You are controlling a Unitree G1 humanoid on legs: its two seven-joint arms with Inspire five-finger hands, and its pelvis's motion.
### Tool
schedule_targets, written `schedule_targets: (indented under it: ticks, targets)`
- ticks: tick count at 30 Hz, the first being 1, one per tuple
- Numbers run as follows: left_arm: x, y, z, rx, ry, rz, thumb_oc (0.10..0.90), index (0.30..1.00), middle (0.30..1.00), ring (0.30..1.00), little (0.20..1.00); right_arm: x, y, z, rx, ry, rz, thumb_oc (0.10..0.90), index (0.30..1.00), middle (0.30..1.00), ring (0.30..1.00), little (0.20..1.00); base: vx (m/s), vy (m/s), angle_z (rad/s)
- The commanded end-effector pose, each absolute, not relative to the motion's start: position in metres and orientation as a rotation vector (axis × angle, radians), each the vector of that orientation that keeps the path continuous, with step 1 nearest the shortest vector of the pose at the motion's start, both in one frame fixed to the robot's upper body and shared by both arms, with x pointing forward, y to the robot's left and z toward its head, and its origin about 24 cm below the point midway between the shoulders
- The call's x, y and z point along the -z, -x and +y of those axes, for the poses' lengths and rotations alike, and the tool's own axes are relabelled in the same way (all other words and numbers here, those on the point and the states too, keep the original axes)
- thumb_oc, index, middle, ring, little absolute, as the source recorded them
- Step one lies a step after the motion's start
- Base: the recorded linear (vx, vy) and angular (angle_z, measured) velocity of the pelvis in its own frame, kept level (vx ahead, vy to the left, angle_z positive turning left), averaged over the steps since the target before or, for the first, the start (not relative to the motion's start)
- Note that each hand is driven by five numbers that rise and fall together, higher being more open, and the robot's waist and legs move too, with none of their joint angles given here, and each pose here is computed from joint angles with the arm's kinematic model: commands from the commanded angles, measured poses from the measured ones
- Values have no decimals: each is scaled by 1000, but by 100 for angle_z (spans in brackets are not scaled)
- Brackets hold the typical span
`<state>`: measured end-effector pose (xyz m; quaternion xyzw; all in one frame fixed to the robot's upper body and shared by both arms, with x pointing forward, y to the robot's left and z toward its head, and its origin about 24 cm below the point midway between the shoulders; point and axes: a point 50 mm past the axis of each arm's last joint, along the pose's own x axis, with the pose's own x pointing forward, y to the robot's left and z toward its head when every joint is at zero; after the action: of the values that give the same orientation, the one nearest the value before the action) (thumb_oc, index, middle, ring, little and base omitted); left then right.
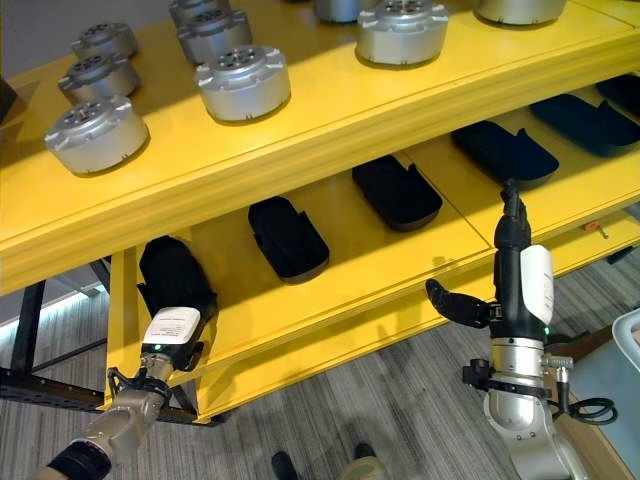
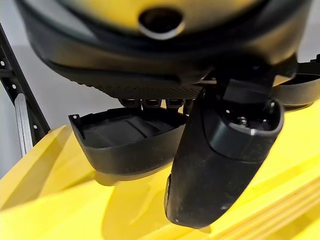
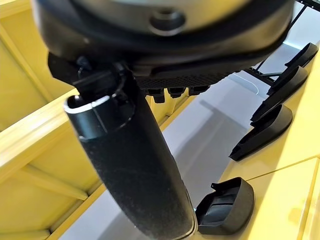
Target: Move parts from the plastic box to the shelf.
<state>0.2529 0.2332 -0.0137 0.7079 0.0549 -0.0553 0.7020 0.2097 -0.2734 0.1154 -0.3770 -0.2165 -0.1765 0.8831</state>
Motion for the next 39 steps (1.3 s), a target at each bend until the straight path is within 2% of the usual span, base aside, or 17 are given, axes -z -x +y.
schedule_targets:
  ticks: [1, 11, 23, 33, 39]
  targets:
    - [-35, -281, 267, -78, -1626, 41, 900, 1000, 1000, 1000, 1000, -166, -214, -280, 413, 806, -702, 900, 1000, 1000, 1000, 1000, 0, 0, 0]
    - [-53, -290, 274, -59, -1667, 10, 900, 1000, 1000, 1000, 1000, -168, -217, -280, 389, 825, -702, 900, 1000, 1000, 1000, 1000, 0, 3, 0]
    - [-76, -295, 287, -236, -1679, -62, 900, 1000, 1000, 1000, 1000, -168, -215, -283, 402, 838, -701, 900, 1000, 1000, 1000, 1000, 0, 0, 0]
    - [-101, -292, 287, -433, -1517, -265, 900, 1000, 1000, 1000, 1000, -161, -211, -282, 415, 833, -690, 900, 1000, 1000, 1000, 1000, 0, 0, 0]
    - [-107, -290, 274, -407, -1295, -305, 900, 1000, 1000, 1000, 1000, -157, -209, -280, 430, 820, -682, 900, 1000, 1000, 1000, 1000, -1, -5, 0]
